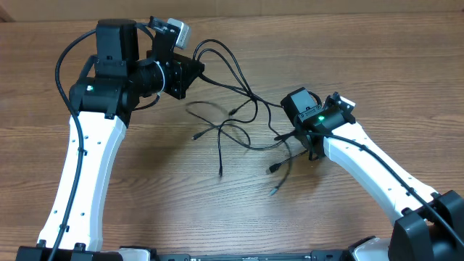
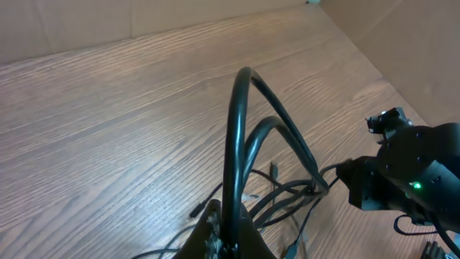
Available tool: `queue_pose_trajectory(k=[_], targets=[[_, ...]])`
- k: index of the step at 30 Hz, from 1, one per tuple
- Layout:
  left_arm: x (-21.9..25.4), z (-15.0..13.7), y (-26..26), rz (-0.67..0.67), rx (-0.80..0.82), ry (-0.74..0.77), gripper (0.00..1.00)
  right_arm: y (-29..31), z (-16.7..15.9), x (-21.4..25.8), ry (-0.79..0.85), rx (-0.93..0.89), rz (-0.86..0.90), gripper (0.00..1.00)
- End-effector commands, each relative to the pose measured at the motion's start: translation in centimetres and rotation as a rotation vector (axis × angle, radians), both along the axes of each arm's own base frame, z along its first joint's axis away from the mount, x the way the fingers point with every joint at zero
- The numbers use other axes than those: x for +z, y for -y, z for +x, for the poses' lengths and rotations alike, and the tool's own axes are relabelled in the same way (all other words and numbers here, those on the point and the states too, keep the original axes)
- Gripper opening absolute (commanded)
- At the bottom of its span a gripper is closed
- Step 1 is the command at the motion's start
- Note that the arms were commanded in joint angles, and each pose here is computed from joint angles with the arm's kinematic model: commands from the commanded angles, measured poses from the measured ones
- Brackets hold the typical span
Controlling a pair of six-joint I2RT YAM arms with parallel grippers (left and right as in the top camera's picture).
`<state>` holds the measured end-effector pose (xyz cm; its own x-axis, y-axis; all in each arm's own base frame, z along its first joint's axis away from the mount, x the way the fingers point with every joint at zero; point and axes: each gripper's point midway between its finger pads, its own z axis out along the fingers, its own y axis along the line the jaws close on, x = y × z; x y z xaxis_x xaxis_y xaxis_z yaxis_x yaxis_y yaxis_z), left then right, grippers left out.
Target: Untangle cables
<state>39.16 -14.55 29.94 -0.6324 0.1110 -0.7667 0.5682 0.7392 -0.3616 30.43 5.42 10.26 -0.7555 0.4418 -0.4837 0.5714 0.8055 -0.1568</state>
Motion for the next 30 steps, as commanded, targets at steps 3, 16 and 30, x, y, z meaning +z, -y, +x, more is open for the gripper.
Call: queue_pose_trajectory(k=[3, 16, 30], targets=[[0.4, 0.8, -1.2, 0.029, 0.059, 0.026, 0.04, 2.4, 0.0, 0.7, -0.012, 0.048, -0.147, 0.17], [2.2, 1.9, -0.3, 0.019, 0.047, 0.129, 0.04, 6.1, 2.4, 0.4, 0.07, -0.127, -0.027, 1.0], [-11.6, -0.1, 0.7, 0.302, 0.217, -0.359, 0.04, 3.0, 2.6, -1.8, -0.068, 0.053, 0.503, 1.0]])
